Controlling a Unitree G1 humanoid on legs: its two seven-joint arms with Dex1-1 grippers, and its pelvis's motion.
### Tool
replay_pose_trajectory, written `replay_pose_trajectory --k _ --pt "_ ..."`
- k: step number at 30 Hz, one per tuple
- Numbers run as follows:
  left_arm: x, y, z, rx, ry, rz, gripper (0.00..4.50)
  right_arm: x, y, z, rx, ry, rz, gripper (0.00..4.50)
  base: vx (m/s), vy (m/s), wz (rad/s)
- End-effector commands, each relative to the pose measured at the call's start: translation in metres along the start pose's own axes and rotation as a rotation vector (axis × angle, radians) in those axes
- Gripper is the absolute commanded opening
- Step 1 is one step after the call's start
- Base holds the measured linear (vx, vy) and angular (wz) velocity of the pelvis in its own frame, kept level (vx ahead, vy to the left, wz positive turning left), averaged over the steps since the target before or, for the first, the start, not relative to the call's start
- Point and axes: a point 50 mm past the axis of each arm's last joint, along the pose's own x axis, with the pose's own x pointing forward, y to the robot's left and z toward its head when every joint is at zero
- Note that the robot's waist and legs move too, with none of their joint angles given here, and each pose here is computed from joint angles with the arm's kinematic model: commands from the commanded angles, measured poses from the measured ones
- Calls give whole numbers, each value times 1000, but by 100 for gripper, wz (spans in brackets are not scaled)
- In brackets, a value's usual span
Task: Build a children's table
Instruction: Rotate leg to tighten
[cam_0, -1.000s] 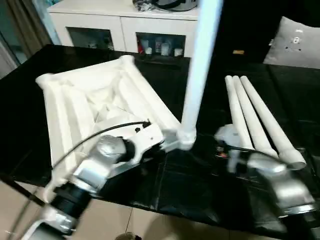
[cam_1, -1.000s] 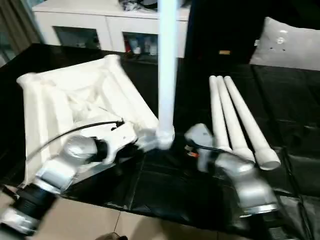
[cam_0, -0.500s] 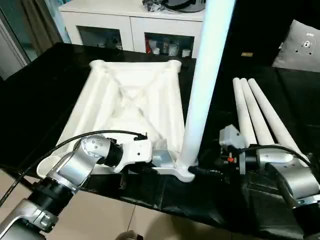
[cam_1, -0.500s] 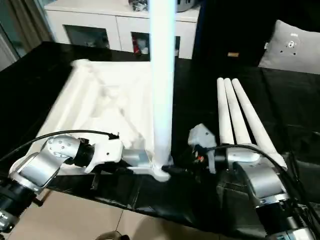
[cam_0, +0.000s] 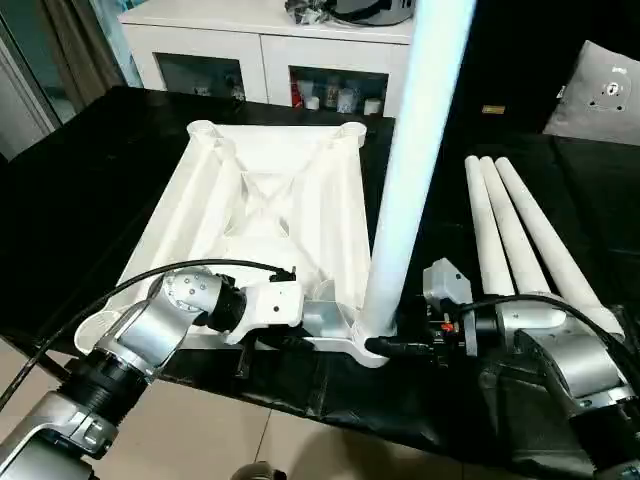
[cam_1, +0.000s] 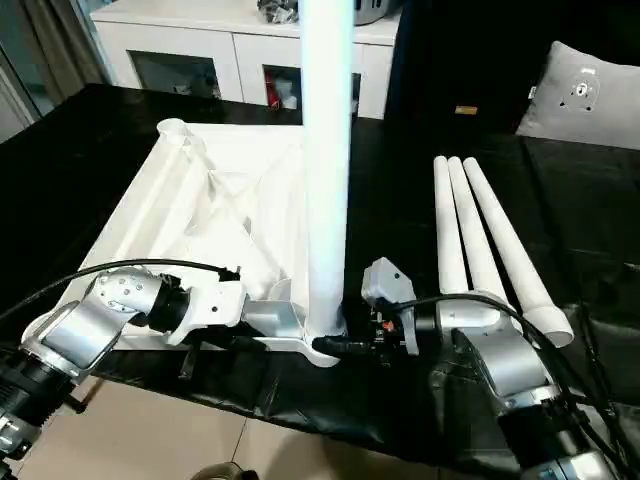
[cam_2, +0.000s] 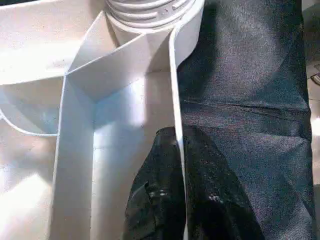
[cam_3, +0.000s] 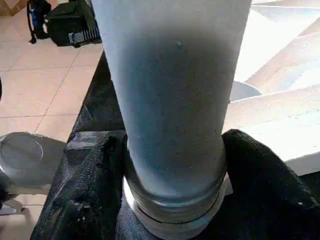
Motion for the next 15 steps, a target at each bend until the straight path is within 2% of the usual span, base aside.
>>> replay_pose_trajectory --k 1,5,7,8,9,10,11,12,15 --pt "4 -3 1 19 16 -40 0 6 3 3 25 -34 19 273 0 0 0" --pt "5 -3 4 -22 -29 9 0 11 8 3 75 -92 10 269 0 0 0" --pt "9 2 9 -90 -81 116 0 21 8 1 125 -121 -72 268 0 0 0" --pt "9 2 9 -90 -81 116 0 21 8 1 125 -121 -72 268 0 0 0" --pt "13 6 12 -152 -96 204 0 31 7 -2 143 -119 -152 268 0 0 0" --pt "13 6 12 -152 -96 204 0 31 7 -2 143 -119 -152 268 0 0 0" --pt "20 12 15 -263 -117 334 0 48 -1 -4 187 -136 -335 267 0 0 0" --pt "23 15 17 -310 -131 391 0 54 -6 -4 226 -155 -423 267 0 0 0" --pt "31 21 21 -386 -139 488 0 66 -13 -3 350 -199 -557 267 0 0 0"
